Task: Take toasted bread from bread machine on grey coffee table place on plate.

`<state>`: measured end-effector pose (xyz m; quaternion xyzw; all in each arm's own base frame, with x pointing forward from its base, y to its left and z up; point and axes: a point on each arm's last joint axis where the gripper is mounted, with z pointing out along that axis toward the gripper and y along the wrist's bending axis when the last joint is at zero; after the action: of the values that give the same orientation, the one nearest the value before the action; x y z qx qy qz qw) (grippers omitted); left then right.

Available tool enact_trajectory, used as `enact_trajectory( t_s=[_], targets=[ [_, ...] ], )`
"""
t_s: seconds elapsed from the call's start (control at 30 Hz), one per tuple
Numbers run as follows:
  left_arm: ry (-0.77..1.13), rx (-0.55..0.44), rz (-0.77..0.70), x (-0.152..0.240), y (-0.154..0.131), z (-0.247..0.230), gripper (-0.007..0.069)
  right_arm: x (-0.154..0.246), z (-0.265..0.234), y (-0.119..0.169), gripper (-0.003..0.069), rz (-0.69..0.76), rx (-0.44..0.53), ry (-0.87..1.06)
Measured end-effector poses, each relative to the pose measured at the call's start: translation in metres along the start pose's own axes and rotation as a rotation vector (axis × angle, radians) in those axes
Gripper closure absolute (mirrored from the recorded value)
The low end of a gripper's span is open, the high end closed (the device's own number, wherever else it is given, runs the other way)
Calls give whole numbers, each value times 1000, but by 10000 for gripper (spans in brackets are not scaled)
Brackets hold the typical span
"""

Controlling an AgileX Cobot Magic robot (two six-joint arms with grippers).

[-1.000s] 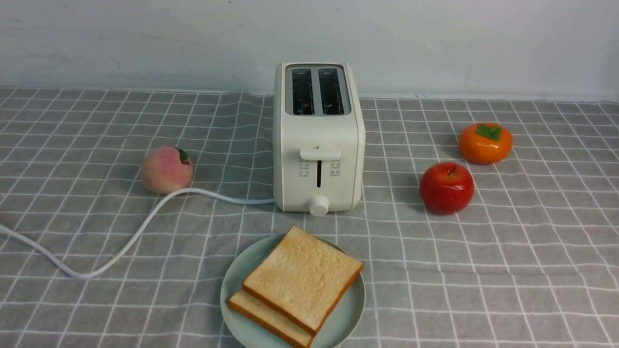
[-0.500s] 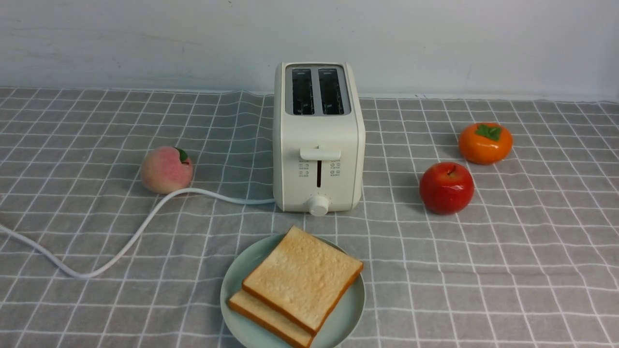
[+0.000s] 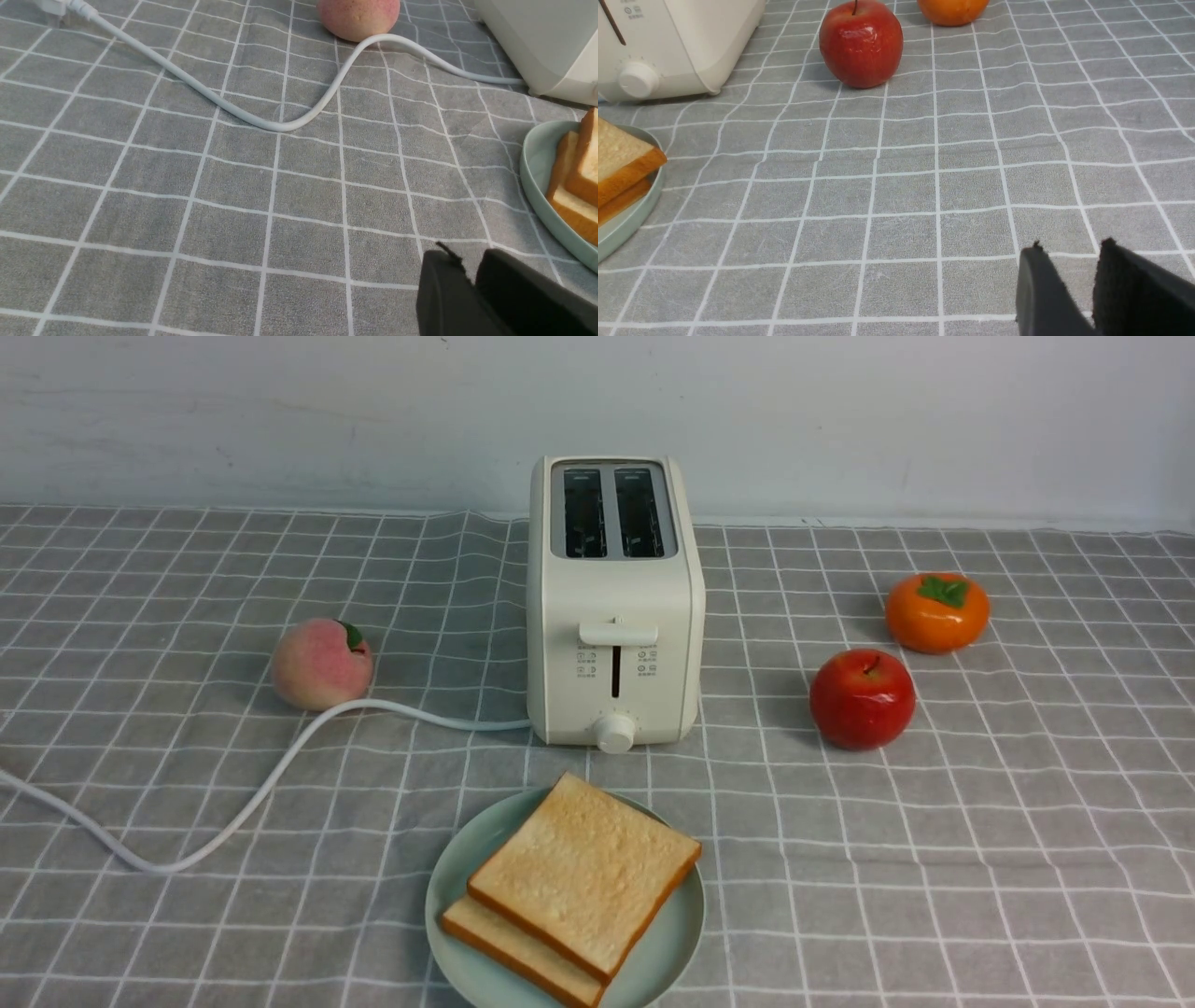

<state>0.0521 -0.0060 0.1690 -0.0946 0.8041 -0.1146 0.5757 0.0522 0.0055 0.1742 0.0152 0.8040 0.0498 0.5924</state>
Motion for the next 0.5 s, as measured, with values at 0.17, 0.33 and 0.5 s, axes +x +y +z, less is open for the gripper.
enact_trajectory(
  t_s=[0.17,0.33,0.5],
  targets=[
    [0,0,0,0,0,0,517,0,0,0,464,0,0,0],
    [0,0,0,0,0,0,514,0,0,0,457,-1,0,0],
    [0,0,0,0,0,0,513,0,0,0,452,-1,0,0]
  ],
)
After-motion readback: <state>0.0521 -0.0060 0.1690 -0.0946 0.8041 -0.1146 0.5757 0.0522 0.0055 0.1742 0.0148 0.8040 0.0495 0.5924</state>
